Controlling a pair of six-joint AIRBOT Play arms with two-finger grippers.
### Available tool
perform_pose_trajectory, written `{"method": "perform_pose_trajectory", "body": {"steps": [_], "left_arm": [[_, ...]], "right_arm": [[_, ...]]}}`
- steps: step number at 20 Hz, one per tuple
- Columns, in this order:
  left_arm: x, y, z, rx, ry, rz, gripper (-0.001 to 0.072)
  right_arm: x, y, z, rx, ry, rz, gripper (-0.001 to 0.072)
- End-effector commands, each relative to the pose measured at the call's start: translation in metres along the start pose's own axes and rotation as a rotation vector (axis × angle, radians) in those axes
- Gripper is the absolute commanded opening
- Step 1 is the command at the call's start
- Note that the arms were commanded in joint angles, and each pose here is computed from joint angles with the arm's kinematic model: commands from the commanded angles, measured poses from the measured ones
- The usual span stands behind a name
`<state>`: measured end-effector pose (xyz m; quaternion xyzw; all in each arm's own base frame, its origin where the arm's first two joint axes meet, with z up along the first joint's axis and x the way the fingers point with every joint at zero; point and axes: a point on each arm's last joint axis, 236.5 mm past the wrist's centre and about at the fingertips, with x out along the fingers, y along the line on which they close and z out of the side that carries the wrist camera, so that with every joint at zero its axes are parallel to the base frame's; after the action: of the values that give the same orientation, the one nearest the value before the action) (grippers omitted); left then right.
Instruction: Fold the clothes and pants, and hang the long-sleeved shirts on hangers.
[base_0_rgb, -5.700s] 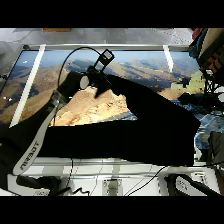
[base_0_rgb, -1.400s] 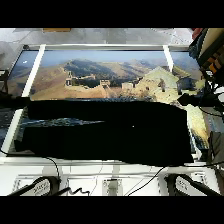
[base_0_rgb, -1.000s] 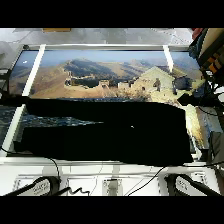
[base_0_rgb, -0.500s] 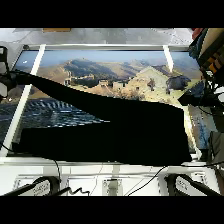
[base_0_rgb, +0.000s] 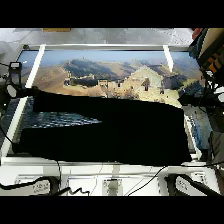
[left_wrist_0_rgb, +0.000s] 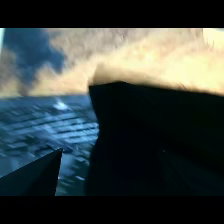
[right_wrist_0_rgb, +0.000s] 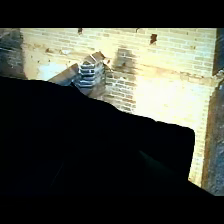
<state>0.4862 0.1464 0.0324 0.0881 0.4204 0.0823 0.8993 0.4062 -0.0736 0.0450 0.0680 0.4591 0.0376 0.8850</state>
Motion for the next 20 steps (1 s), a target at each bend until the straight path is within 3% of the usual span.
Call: {"method": "perform_pose_trajectory", "body": {"steps": [1,4,6,11,20], "left_arm": [[0.005,0.017,-0.022,-0.153,0.073,0.033,0.0612],[0.000,0.050,-0.067,-0.390,0.208,0.077,0.0586],[-0.003,0.056,-0.103,-0.462,0.332,0.072,0.0586],[0.015,0.024,-0.123,-0.681,0.412,-0.125,0.0587],[0.075,0.005,-0.116,-0.825,0.345,-0.112,0.0587]], "right_arm": [[0.000,0.000,0.000,0.000,0.000,0.000,0.0448],[0.000,0.000,0.000,-0.001,-0.001,0.000,0.0448],[0.000,-0.001,0.003,-0.001,-0.010,-0.005,0.0448],[0.000,-0.006,0.012,-0.001,-0.050,-0.025,0.0448],[0.000,-0.005,0.013,0.006,-0.055,-0.020,0.0448]]}}
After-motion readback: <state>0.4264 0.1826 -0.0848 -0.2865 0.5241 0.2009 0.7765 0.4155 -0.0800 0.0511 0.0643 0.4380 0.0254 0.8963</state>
